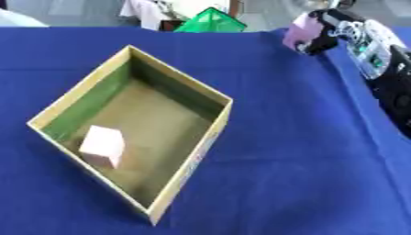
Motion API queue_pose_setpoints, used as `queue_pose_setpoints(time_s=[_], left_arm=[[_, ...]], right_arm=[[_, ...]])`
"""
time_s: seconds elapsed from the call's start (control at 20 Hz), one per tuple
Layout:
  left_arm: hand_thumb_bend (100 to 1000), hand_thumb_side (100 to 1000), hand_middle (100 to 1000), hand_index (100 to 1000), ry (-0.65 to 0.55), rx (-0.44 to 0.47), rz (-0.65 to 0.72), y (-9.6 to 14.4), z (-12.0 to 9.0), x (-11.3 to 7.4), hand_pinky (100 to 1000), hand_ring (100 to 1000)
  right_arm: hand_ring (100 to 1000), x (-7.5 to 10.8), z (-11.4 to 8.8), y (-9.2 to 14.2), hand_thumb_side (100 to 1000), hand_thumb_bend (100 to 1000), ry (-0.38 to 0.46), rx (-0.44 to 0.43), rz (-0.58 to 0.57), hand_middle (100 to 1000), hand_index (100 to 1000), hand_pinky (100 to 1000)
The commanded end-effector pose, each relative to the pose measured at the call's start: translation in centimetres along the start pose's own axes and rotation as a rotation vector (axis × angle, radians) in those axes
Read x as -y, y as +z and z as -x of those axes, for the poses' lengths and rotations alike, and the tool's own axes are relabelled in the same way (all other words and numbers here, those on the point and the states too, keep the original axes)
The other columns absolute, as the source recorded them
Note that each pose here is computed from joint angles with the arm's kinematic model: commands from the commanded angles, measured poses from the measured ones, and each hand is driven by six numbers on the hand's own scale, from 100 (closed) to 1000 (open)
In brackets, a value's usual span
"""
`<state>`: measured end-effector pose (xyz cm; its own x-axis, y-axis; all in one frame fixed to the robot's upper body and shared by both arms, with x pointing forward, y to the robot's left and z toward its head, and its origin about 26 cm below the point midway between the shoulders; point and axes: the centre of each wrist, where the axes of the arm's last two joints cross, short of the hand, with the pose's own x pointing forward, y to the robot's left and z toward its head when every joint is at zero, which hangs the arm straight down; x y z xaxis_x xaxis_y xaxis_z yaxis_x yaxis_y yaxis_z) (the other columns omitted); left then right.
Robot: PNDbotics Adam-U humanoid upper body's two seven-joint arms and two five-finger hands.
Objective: Pick up objects on the table and place them in the box.
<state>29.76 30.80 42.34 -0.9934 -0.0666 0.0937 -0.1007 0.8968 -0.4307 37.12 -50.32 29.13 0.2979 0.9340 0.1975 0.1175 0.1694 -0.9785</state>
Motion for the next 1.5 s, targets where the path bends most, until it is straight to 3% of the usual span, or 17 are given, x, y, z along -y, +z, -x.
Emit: queue_pose_setpoints(time_s=[0.05, 0.2, 0.4, 0.65, 0.95, 1.2, 1.5], left_arm=[[661, 853, 685, 871, -0.022, 0.038, 0.025, -1.0, -0.8, -0.1, 816, 773], [663, 851, 686, 871, -0.024, 0.041, 0.026, -1.0, -0.8, -0.2, 816, 773], [664, 851, 686, 871, -0.020, 0.040, 0.030, -1.0, -0.8, 0.0, 816, 773], [666, 848, 688, 871, -0.009, 0.039, 0.039, -0.9, -0.9, 0.3, 816, 773], [668, 848, 689, 872, 0.006, 0.036, 0.041, -0.9, -1.0, 0.6, 816, 773], [669, 846, 689, 872, 0.012, 0.030, 0.041, -0.8, -0.9, 0.7, 816, 773], [668, 847, 689, 872, 0.014, 0.023, 0.040, -0.7, -0.7, 0.8, 816, 772]], right_arm=[[651, 3.9, -0.8, 1.3, 315, 100, 0.045, 0.054, 0.091, 585, 821, 614], [652, 5.4, -2.9, 2.7, 302, 100, 0.075, 0.167, 0.125, 586, 821, 615], [659, 6.5, -7.2, 5.5, 288, 100, 0.143, 0.370, 0.154, 595, 825, 624], [679, 5.9, -13.0, 9.8, 278, 100, 0.249, 0.625, 0.129, 615, 830, 640], [678, 5.0, -18.6, 14.4, 274, 100, 0.305, 0.895, 0.116, 622, 828, 642], [674, 4.7, -22.4, 15.5, 276, 100, 0.306, 1.102, 0.087, 623, 826, 641], [675, 3.8, -25.3, 16.3, 288, 100, 0.327, 1.220, 0.017, 625, 823, 639]])
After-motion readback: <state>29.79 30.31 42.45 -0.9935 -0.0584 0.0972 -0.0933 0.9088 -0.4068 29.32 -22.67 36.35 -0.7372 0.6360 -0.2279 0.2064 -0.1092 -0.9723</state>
